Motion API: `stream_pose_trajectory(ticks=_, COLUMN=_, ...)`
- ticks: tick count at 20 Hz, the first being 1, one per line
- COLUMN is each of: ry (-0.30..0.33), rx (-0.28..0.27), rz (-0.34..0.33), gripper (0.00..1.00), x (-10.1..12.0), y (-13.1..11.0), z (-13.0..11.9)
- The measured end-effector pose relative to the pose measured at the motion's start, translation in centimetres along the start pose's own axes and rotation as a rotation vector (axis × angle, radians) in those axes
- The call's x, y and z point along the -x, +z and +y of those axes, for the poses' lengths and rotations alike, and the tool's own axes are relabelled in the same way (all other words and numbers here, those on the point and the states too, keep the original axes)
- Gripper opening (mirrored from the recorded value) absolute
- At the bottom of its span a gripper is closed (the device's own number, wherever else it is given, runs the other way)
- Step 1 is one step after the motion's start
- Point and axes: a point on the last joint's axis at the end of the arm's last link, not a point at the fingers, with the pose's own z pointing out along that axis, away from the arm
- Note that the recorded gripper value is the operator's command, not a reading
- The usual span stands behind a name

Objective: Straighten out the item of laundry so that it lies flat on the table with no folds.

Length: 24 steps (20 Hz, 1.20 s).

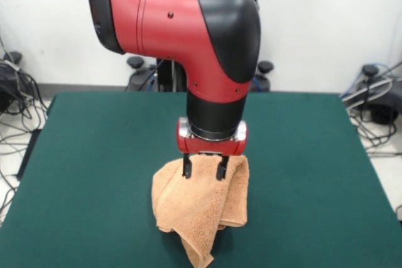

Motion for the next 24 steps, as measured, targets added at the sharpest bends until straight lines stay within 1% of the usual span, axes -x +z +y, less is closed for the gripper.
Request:
stream_pose_trajectory(ticks=3, ry=0.0, rx=-0.016, rz=-0.005, gripper=1.0, x=0.1, y=-0.7, z=-0.6)
stream_pose_trajectory(ticks=6, ry=-0.014, rx=-0.043, rz=-0.007, gripper=1.0, x=0.3, y=-2.0, z=-1.0)
stream_pose_trajectory(ticks=10, ry=-0.035, rx=-0.071, rz=-0.017, gripper=1.0, x=0.8, y=-3.1, z=-0.9)
stream_pose_trajectory(ticks=12, ry=-0.066, rx=-0.098, rz=-0.024, gripper=1.0, x=1.5, y=-3.8, z=-0.3)
stream_pose_trajectory(ticks=15, ry=-0.089, rx=-0.12, rz=-0.03, gripper=1.0, x=1.8, y=-4.2, z=0.2)
stream_pose_trajectory(ticks=19, ry=-0.131, rx=-0.15, rz=-0.048, gripper=1.0, x=2.6, y=-4.8, z=1.7)
stream_pose_trajectory(ticks=20, ry=-0.149, rx=-0.161, rz=-0.053, gripper=1.0, x=2.7, y=-4.8, z=2.4)
stream_pose_trajectory(ticks=24, ry=-0.174, rx=-0.17, rz=-0.051, gripper=1.0, x=2.7, y=-4.1, z=3.4)
